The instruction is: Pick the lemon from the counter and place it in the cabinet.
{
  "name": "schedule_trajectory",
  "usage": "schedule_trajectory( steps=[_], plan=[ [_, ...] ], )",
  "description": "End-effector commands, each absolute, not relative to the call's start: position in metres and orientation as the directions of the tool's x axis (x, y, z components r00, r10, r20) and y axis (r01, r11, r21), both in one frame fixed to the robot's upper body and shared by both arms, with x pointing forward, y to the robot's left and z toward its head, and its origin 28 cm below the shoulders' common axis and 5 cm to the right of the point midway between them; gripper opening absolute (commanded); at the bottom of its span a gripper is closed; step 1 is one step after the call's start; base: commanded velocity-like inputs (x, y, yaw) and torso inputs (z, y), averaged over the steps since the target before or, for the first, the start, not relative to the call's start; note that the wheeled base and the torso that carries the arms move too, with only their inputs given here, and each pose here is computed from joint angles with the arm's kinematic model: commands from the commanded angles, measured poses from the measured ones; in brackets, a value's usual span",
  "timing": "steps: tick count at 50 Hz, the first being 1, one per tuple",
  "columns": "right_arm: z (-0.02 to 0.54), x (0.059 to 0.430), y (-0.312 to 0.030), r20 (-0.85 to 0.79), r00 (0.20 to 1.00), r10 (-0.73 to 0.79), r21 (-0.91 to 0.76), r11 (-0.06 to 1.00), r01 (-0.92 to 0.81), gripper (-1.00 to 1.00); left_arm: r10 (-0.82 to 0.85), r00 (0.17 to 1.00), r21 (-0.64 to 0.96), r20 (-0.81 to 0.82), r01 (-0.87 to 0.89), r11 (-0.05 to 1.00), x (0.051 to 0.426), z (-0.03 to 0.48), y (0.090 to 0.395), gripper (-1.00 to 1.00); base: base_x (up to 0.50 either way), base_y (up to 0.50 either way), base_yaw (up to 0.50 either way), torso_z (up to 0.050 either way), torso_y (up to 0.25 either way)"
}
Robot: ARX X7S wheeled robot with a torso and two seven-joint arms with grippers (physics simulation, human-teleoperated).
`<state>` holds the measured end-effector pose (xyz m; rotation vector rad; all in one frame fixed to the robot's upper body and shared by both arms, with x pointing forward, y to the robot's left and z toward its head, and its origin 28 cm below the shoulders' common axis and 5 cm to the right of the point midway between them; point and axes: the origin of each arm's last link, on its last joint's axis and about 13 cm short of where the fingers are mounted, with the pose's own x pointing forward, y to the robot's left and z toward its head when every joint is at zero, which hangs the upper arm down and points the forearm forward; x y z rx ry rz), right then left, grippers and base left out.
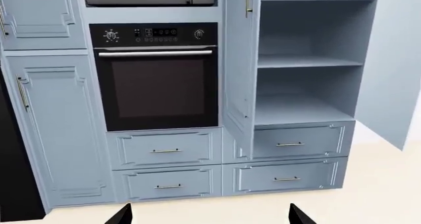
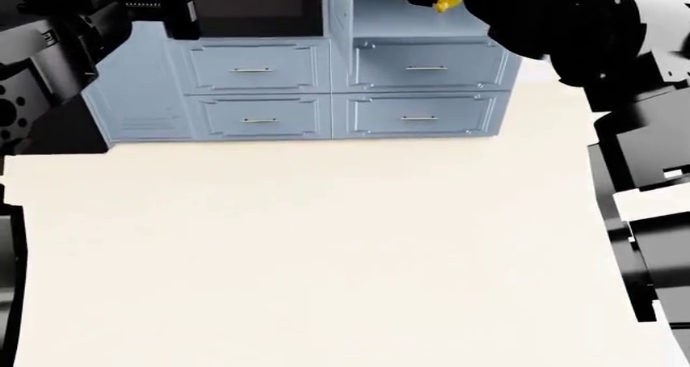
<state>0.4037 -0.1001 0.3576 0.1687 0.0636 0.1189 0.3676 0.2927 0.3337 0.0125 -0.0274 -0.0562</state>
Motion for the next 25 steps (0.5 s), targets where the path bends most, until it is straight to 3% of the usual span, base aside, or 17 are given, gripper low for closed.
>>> schedule_trajectory(
  steps=[1,25],
  plan=[
    [0.3587,0.4045,-0.1007,-0.048,0.991,0.123,0.159,0.981,-0.114,-1.0,-0.054,0.998,0.013,0.028,0.054,0.998,0.3661,0.3339,0.2928,1.0,0.5,-0.01,0.0,0.0,0.0],
    [0.358,0.4038,-0.1005,-0.05,0.991,0.124,0.157,0.981,-0.114,-1.0,-0.054,0.998,0.013,0.028,0.054,0.998,0.3598,0.3335,0.293,1.0,0.5,-0.01,0.0,0.0,0.001]
  ],
)
